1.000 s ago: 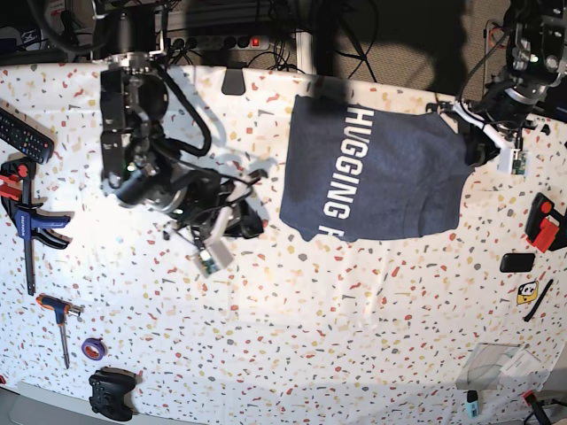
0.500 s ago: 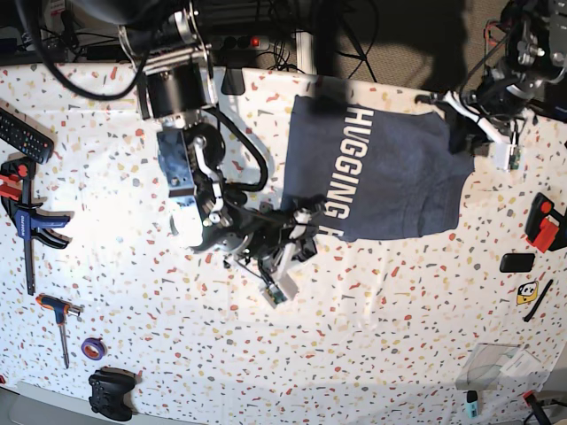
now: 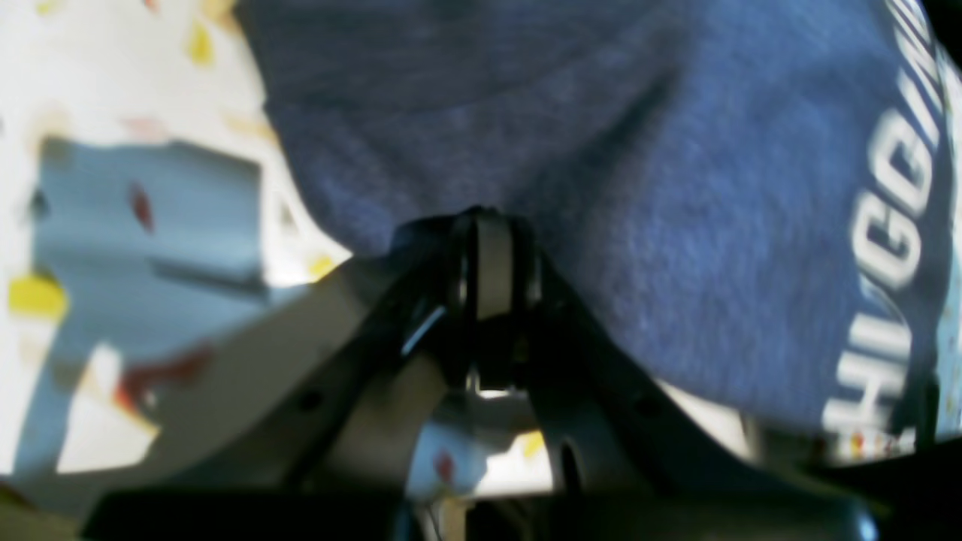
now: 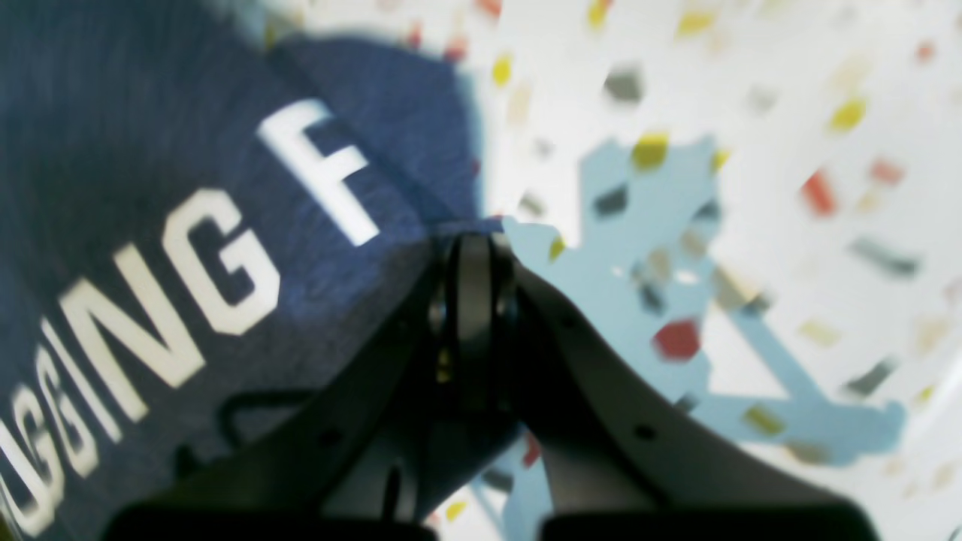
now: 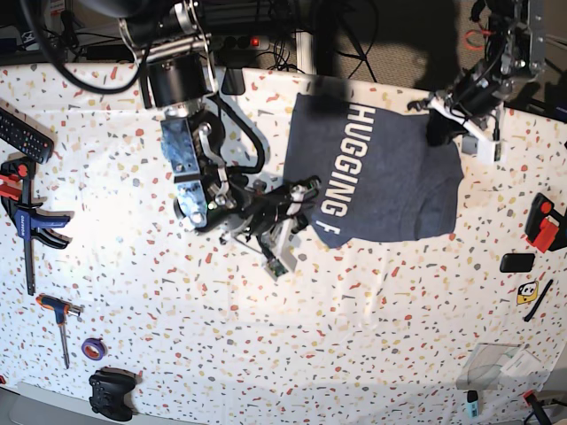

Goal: Fold the T-shirt properly
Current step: 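Lift the folded shirt with both grippers and rotate it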

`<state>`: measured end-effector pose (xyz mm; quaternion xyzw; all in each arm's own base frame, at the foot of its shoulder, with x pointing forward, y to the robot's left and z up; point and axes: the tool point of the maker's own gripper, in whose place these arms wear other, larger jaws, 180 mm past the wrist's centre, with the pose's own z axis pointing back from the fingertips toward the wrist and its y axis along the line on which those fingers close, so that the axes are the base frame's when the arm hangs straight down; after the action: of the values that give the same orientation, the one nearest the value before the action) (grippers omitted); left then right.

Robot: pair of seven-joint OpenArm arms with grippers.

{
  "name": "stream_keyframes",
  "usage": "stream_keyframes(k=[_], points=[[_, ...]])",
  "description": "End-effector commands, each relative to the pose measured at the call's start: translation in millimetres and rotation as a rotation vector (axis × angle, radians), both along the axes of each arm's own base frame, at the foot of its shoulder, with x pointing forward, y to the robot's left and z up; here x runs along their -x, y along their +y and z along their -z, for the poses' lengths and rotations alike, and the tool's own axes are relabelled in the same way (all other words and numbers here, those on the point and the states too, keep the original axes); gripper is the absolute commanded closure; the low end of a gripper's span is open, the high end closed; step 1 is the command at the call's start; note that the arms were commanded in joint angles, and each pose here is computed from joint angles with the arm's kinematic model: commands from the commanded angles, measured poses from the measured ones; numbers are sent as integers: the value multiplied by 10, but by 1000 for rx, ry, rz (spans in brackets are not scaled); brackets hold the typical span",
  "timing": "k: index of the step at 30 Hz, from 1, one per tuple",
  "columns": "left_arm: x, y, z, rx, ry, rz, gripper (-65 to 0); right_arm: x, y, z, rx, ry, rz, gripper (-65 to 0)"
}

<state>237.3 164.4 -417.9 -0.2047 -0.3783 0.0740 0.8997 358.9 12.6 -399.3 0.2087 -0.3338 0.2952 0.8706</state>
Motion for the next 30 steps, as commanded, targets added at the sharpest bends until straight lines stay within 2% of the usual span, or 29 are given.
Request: stream_keyframes(k=[1,4,7,10,12,17,21,25,30], points=[[-74,34,-43,-1,-21,-1,0,-76,9,-131,-20,-45,-13,0],[-168,-7,-44,14,-44,37,0,67,-57,-71,-15,-45,-12,0],[-296,-112,-70,50,-70,40,0,204,-136,-130,-7,-91,-12,0],[-463,-295,-157,86,-109,38,0,355,-249,-166,43,-129,-20,0],[-564,-488,-219,99,-130,81,0,467,-293,-173,53,-135,-25,0],[-772,-1009,-204,60,-137,194,0,702,-421,-136,62,-120,0,0],[-973,-1283,-172,53,-152,244,0,815,-612,-144,57,-118,66,0],[-1261,-1300,-182,21,-166,234,0,895,-825,-156,58,-121,133,0],[-1606,-1279,-397,11,-219,228,0,929,-1000,-136,62,-119,187,0]])
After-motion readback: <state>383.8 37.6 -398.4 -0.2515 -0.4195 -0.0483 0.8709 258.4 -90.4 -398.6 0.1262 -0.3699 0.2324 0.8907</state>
